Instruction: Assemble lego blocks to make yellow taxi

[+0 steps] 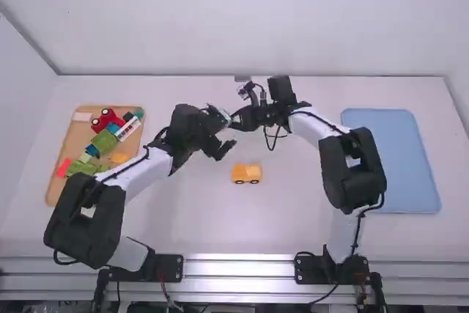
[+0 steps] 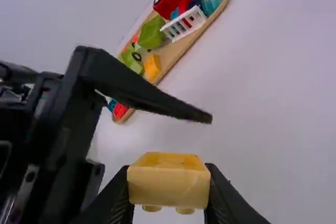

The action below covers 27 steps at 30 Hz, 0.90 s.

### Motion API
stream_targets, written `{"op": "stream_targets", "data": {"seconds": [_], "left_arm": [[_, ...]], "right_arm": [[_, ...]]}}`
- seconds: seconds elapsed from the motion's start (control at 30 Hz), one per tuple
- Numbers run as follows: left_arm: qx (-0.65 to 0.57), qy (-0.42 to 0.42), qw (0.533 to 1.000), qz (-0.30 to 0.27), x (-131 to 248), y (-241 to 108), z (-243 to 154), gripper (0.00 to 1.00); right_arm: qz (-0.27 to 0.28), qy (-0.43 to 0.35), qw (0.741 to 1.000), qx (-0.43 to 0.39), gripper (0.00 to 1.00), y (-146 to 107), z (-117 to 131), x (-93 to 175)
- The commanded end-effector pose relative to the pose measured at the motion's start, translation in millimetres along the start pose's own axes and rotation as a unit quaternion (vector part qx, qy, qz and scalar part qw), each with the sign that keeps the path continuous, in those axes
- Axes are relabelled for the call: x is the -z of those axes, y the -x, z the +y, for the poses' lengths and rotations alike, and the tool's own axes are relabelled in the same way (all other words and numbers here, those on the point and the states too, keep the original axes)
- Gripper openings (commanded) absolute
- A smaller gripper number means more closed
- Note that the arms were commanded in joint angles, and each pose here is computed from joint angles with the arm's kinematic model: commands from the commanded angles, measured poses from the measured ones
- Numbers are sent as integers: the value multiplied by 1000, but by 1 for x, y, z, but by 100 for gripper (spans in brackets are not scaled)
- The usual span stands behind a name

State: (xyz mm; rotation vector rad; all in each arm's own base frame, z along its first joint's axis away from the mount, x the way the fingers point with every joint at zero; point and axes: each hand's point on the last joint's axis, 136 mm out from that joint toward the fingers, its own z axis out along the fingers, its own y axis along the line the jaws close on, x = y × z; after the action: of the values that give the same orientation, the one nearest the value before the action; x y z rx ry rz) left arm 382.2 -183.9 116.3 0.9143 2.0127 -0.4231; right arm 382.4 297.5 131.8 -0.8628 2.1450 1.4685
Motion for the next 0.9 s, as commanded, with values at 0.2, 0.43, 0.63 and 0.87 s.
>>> {"op": "stream_targets", "data": {"seconds": [0.2, 0.43, 0.63, 0.87], "left_arm": [[14, -175, 977, -121, 46, 50, -9, 99], [-20, -263, 951, -164, 56, 45, -29, 99], [-18, -289, 941, -177, 54, 44, -33, 99], [-22, -297, 938, -178, 52, 45, -38, 86]], "right_arm": [[52, -17, 981, 184, 22, 24, 30, 25], [115, -28, 960, 254, 22, 21, 52, 37], [142, -4, 948, 284, 22, 12, 70, 39], [155, -3, 943, 293, 21, 8, 74, 34]]}}
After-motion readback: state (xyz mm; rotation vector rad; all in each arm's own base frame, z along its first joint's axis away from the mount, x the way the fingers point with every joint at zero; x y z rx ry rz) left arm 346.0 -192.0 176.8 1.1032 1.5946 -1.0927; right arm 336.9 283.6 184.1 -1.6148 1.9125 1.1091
